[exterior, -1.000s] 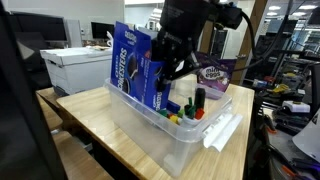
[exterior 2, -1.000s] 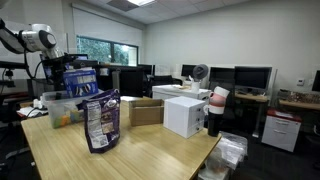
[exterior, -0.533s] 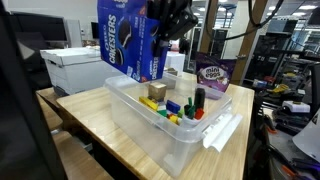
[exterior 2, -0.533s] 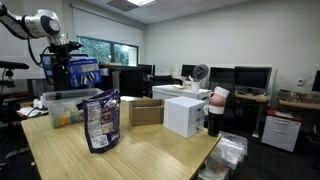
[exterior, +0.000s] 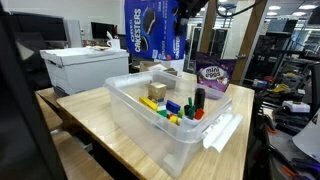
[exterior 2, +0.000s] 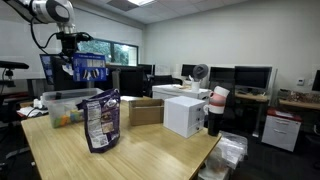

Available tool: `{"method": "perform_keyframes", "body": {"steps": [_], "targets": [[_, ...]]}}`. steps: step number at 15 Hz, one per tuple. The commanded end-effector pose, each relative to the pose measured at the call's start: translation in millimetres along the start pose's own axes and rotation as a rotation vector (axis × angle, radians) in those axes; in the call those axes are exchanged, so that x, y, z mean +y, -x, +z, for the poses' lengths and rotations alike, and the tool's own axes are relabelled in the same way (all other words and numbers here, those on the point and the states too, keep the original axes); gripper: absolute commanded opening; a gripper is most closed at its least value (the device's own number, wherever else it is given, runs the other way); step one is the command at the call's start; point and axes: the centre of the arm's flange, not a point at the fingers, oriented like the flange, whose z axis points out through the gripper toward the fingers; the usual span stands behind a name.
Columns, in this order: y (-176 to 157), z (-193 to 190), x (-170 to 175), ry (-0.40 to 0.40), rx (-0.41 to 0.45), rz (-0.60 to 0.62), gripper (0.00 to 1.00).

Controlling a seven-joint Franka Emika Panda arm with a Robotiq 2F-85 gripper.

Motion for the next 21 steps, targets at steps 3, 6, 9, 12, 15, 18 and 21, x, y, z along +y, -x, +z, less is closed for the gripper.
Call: {"method": "perform_keyframes", "body": {"steps": [3, 6, 9, 12, 15, 18, 21], "targets": [[72.9, -32.5, -12.0, -0.094, 0.016, -0.079, 0.04], [99.8, -32.8, -33.8, -0.097, -0.015, -0.071, 0.05], [171.2, 12.4, -42.9, -0.113, -0.004, -0.009, 0.05], [201.5, 37.7, -33.1, -0.135, 0.02, 0.055, 0.05], [213.8, 56.5, -24.6, -0.128, 0.027, 0.055, 0.04], [204.5, 64.7, -26.5, -0.136, 0.047, -0.011, 0.04], [201.0, 73.1, -27.6, -0.142, 0.036, -0.069, 0.04]]}}
